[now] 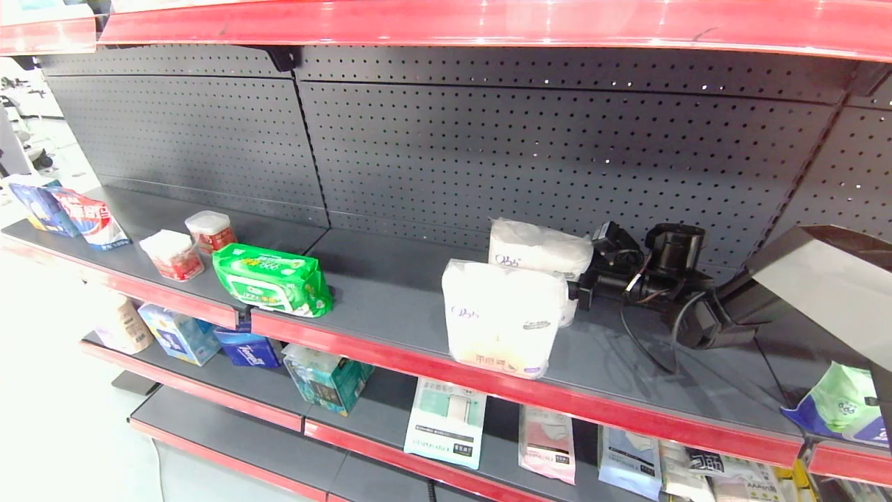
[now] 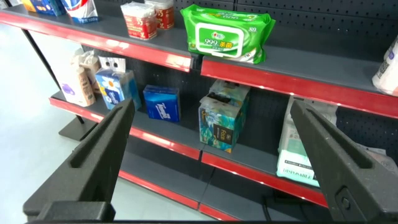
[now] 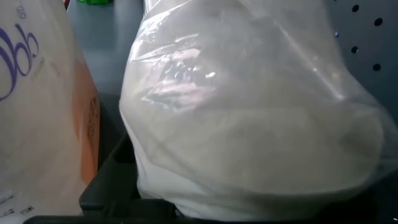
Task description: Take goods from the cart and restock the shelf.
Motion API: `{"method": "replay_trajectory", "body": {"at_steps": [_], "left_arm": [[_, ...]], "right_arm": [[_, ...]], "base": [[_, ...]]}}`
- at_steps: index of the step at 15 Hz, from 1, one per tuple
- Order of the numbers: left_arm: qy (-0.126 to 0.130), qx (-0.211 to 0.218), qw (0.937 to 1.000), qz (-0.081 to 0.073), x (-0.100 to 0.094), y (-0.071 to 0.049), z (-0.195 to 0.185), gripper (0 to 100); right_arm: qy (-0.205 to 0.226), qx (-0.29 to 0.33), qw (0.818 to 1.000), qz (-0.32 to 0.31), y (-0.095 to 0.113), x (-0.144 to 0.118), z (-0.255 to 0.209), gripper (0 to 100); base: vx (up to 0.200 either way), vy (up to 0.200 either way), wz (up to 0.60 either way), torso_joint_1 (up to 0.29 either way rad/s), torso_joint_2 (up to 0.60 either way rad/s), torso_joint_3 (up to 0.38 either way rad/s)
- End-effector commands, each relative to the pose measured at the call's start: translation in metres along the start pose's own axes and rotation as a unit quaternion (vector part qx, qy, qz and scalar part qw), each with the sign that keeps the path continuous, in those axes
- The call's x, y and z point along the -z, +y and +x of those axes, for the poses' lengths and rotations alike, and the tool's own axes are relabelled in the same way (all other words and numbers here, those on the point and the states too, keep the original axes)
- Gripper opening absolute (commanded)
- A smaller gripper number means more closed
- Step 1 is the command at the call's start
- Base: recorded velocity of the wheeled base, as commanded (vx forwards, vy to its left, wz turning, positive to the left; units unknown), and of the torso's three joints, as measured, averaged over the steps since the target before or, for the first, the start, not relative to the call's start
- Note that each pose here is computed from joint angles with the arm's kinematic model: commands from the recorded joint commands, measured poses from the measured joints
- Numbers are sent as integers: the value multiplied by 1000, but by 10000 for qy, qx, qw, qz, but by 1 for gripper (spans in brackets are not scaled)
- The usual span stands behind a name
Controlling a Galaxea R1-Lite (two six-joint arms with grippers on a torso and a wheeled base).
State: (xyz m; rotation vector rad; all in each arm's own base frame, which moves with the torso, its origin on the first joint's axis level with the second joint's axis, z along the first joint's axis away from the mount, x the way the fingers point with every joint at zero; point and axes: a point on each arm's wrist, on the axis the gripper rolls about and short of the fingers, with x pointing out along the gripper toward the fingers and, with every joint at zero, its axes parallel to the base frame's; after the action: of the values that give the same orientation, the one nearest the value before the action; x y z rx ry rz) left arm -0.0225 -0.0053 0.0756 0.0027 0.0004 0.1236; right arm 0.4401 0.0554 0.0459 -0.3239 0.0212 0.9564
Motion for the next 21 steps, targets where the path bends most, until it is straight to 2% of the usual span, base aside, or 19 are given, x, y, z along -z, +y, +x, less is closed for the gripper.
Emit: {"method": "replay_trajectory", "body": {"at_steps": [1, 14, 15, 21], "left_arm": [[7, -3, 10000, 1, 0, 0, 0, 100], [7, -3, 10000, 1, 0, 0, 0, 100], [7, -3, 10000, 1, 0, 0, 0, 100], [7, -3, 10000, 1, 0, 0, 0, 100]], "right_arm": [[-5, -23, 10000, 14, 0, 1, 0, 0], [-1, -57, 10000, -23, 4, -1, 4, 0], [-5, -63, 10000, -23, 4, -1, 4, 100], [-10, -71, 10000, 43, 9, -13, -9, 100]], "base": [[0, 0, 0, 0, 0, 0], [0, 0, 0, 0, 0, 0], [0, 0, 0, 0, 0, 0], [0, 0, 0, 0, 0, 0]]}}
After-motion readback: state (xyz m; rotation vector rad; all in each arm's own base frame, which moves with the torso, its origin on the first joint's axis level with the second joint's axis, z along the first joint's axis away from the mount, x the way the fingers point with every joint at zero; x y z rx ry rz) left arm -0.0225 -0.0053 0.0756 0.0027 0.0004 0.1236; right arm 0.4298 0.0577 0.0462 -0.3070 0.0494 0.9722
